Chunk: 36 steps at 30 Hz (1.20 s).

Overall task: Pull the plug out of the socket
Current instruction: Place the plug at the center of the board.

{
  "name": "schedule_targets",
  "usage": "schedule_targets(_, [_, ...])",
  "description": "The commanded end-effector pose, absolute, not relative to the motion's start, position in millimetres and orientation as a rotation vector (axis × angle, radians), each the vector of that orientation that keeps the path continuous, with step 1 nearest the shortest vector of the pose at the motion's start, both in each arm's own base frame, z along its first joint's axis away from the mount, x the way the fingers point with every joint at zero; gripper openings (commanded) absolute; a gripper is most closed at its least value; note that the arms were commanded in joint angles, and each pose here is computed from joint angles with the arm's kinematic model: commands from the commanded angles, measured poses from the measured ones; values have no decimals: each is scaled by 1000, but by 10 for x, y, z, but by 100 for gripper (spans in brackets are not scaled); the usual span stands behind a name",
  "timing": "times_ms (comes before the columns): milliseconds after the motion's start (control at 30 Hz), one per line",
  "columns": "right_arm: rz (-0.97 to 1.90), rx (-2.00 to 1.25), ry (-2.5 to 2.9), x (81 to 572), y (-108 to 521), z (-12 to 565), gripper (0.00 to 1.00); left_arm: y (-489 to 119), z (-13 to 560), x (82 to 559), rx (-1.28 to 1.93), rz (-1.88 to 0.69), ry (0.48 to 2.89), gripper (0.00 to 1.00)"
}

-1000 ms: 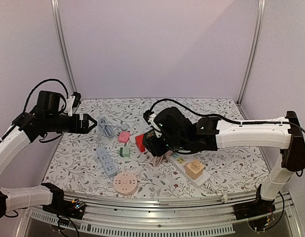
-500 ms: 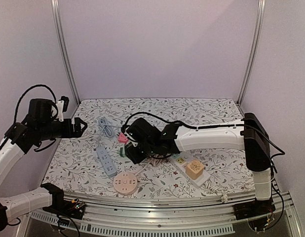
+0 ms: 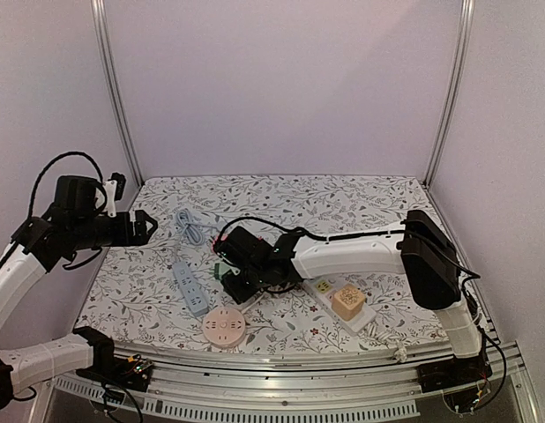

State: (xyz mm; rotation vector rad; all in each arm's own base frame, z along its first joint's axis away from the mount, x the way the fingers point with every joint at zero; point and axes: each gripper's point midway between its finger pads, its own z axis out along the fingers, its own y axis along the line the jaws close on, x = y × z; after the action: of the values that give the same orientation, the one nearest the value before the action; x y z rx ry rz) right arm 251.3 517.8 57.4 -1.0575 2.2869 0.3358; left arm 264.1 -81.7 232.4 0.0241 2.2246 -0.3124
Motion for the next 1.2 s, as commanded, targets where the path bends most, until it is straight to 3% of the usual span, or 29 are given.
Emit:
schedule_targets(0, [349,-1046,2293,2506,5260,569,34,-827,2183,2623,25,-325,2272,100])
schedule_targets(100, [344,-1051,2295,2500,5261,566,42,-863,2147,2625,37,-342,2289,99])
schedule_targets(233, [328,-1057,2295,2508,5238,564,63,-875,2134,2630,42,-346,2296,99])
schedule_targets(567, [353,-1059,2279,2496,5257,691,84,-906,2098,2638,54,-361,2312,100])
schedule_targets(867, [443,-1066,2235,2421,5339,983,90,-910,2117,2630,58,-366,2302,100])
schedule_targets(1167, [530,-997,2127,2352,5181,1649,93,-1157,2097,2571,175,-490,2290,99])
